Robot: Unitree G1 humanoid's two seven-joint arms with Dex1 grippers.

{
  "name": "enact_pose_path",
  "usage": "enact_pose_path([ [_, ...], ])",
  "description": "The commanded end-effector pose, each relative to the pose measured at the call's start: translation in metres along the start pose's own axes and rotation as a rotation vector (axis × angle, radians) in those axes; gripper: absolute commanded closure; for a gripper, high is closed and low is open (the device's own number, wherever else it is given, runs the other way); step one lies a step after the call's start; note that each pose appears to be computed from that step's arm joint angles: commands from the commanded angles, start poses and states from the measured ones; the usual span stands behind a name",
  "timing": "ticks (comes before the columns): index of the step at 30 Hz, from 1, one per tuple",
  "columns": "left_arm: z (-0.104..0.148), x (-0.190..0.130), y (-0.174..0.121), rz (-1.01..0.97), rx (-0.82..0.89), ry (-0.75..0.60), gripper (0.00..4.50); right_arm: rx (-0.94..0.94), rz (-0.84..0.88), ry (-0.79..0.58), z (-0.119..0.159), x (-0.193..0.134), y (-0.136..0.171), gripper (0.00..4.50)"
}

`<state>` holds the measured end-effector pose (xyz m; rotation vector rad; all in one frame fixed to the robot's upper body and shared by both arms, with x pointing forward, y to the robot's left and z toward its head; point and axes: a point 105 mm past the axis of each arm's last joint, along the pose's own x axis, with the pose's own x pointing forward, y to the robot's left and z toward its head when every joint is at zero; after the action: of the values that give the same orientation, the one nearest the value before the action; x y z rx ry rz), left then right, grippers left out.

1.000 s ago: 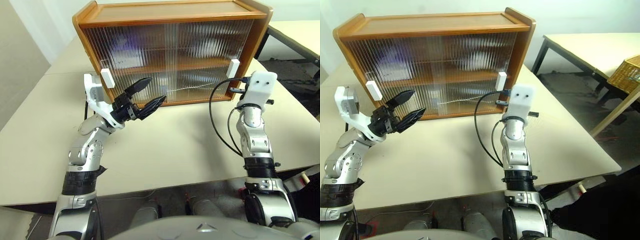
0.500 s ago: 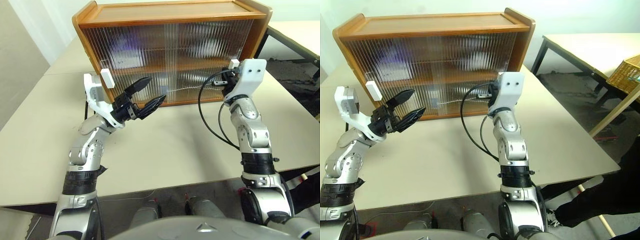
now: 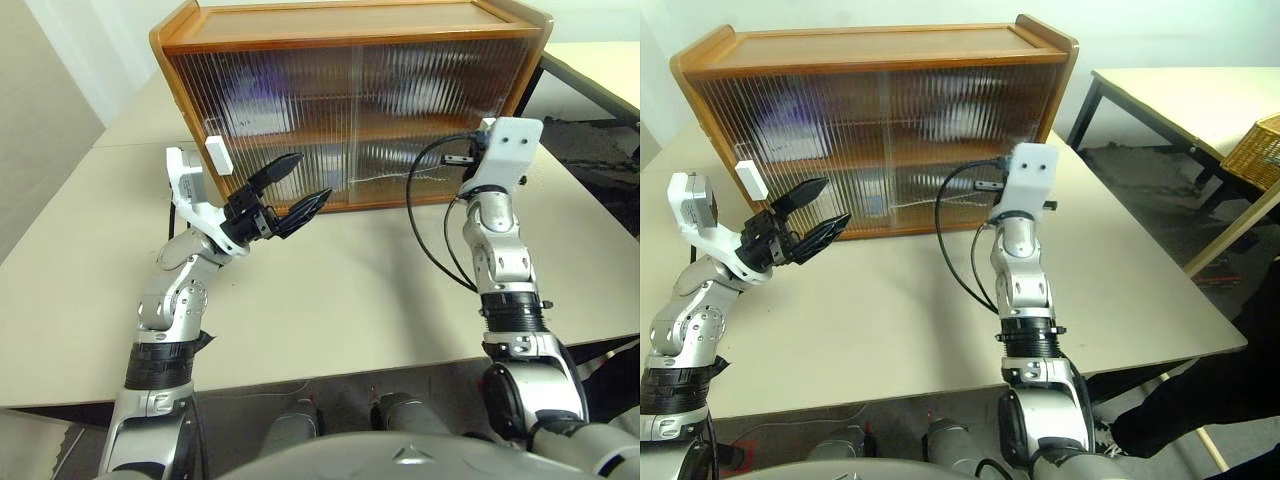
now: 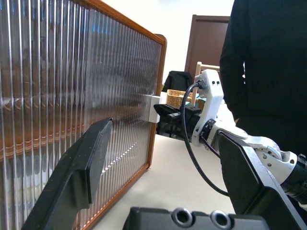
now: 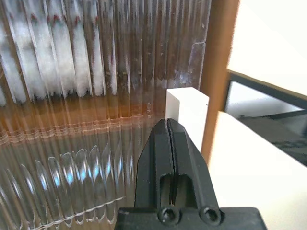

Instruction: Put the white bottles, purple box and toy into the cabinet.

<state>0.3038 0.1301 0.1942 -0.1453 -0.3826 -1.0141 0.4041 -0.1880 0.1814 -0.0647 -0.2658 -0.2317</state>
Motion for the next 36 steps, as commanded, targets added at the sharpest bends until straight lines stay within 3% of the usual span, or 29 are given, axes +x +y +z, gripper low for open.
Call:
enact_pose_path([
  [1,-0.002,0.001,0.000,-0.004,0.006,0.010,0.00,-0.015,-0.053,-0.010,0.001,0.002,-0.010,4.45],
  [6,-0.003,0.002,0.000,-0.006,0.004,0.010,0.00,-0.039,-0.012,-0.021,0.001,-0.002,-0.008,4.45],
  [12,-0.004,-0.004,-0.003,0.002,-0.007,0.014,0.00,0.151,0.539,-0.026,0.010,-0.044,0.029,4.29],
  [14,-0.006,-0.008,-0.003,0.021,-0.019,0.014,0.00,0.188,0.619,0.001,0.006,-0.055,0.027,3.86],
  [16,-0.010,-0.016,-0.005,0.053,-0.038,0.014,0.00,0.242,0.636,0.026,-0.002,-0.063,0.017,3.16],
  [23,-0.026,-0.063,-0.002,0.364,-0.061,-0.013,0.00,0.188,0.497,0.074,-0.041,-0.081,-0.025,0.49],
  [25,-0.033,-0.083,0.003,0.512,-0.026,0.011,0.00,0.136,0.467,0.084,-0.050,-0.088,-0.032,0.06],
  [30,-0.042,-0.137,0.014,0.871,0.042,0.044,0.00,0.092,0.446,0.103,-0.064,-0.104,-0.039,0.06],
  [36,-0.053,-0.171,0.008,1.037,0.069,0.091,0.00,0.074,0.416,0.125,-0.073,-0.108,-0.049,0.06],
])
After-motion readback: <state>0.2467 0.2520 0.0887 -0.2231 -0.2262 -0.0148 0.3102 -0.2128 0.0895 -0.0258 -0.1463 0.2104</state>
